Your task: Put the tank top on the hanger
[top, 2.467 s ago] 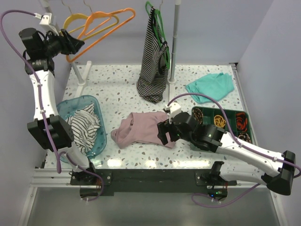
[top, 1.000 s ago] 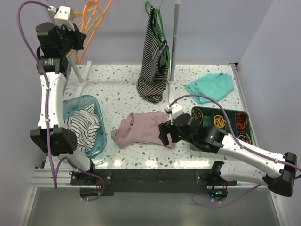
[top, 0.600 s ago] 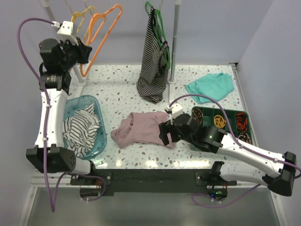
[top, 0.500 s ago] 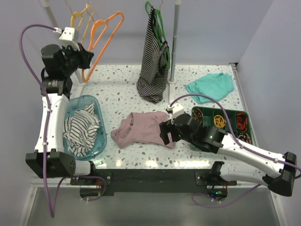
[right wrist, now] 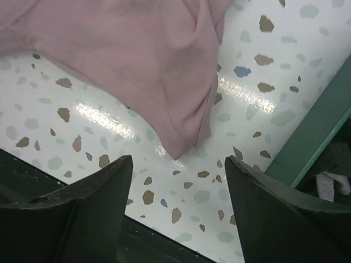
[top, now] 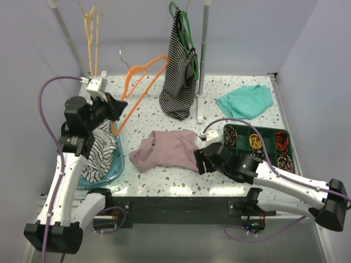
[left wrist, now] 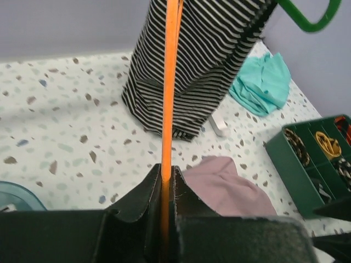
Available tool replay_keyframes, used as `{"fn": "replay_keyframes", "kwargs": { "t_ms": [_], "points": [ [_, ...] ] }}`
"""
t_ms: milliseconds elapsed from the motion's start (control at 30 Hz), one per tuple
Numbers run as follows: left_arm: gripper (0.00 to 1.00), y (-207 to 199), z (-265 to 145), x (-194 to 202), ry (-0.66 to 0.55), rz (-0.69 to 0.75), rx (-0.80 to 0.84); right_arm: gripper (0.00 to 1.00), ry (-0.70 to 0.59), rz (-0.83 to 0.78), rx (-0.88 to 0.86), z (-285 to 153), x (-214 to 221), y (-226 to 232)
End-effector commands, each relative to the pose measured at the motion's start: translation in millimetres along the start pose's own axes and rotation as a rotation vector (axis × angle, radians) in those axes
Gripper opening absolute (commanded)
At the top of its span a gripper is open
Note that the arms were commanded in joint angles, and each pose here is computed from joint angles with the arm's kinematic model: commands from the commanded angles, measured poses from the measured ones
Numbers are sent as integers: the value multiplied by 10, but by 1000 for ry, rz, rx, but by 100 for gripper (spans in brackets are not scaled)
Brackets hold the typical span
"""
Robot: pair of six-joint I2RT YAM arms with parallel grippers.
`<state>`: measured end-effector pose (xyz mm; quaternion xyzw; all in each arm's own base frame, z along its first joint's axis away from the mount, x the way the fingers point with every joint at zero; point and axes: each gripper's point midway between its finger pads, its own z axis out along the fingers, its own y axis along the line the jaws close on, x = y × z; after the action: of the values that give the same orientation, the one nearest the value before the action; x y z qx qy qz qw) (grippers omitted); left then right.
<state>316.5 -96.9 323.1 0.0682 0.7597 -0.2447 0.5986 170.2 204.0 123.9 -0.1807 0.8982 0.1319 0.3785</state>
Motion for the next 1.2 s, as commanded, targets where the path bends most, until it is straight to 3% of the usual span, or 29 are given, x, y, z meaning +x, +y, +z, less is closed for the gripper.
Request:
{"fn": "replay_keyframes", "kwargs": {
  "t_ms": [0, 133, 267, 467, 667, 733, 867, 967, 1167],
  "points": [
    [0, -276, -153, 257, 12, -58, 57, 63, -1, 82, -59, 79, 142, 91],
    [0, -317, -245, 689, 105, -95, 60, 44, 46, 82, -92, 192, 369, 141],
    [0, -400, -351, 744, 121, -91, 80, 44, 71, 71, -84, 315, 455, 175],
    [0, -468, -483, 723, 156, -56, 97, 53, 67, 50, -31, 467, 438, 154],
    [0, -484, -559, 673, 158, -30, 93, 50, 93, 23, 35, 598, 448, 116],
    [0, -497, -572, 633, 156, -25, 96, 42, 93, 17, 77, 627, 408, 73],
    [0, -577, -596, 593, 163, -12, 138, 15, 56, 3, 117, 611, 198, 66],
    [0, -613, -629, 606, 178, 14, 161, 3, 31, -23, 161, 587, -28, 63],
    [0, -673, -738, 725, 218, 28, 200, 0, 11, 6, 228, 743, -479, -101]
  ]
}}
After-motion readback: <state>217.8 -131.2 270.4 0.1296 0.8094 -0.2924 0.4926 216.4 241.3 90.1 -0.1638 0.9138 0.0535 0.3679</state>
